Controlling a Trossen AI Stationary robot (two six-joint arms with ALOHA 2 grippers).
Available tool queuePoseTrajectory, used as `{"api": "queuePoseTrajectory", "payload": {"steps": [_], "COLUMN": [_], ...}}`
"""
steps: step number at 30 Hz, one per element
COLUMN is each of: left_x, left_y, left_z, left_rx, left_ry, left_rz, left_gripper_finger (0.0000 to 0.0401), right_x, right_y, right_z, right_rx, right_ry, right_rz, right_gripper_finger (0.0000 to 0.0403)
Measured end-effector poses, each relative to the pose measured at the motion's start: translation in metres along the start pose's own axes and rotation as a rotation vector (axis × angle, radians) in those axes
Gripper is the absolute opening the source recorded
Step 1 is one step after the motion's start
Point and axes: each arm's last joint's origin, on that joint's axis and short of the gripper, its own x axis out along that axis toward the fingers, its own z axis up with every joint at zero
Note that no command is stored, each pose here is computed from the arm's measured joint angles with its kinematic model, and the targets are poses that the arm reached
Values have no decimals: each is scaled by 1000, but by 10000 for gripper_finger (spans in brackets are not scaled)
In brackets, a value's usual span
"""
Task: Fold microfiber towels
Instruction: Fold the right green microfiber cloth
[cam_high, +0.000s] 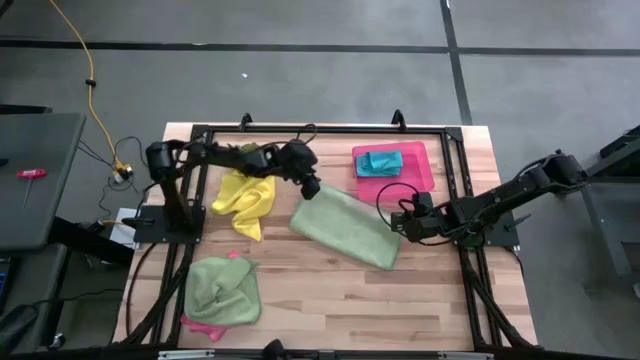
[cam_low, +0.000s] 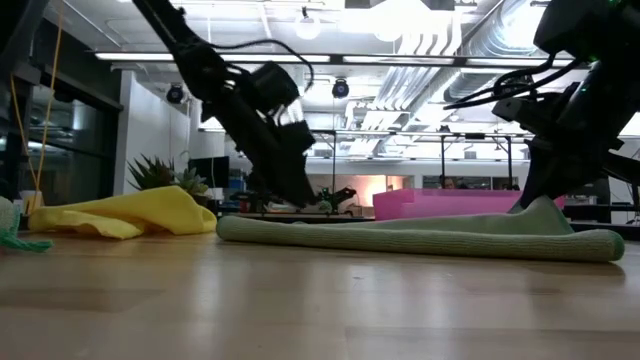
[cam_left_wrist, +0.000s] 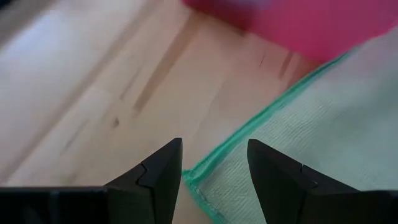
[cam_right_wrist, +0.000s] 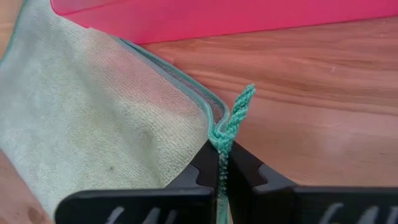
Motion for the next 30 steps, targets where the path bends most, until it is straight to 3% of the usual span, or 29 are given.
{"api": "queuePoseTrajectory", "payload": {"steps": [4, 25, 30], "left_x": [7, 26, 26], "left_y": [2, 2, -5], "left_z": [2, -19, -26], "left_rx": [-11, 30, 99], "left_ry": [43, 166, 216], "left_rz": [-60, -103, -63], "left_gripper_finger": [170, 169, 125], "right_x": [0, 0, 0], "right_y": [0, 0, 0], "right_z": [0, 0, 0], "right_rx": [0, -19, -28], "right_ry": [0, 0, 1], "right_rz": [0, 1, 1], "right_gripper_finger": [0, 0, 0]}}
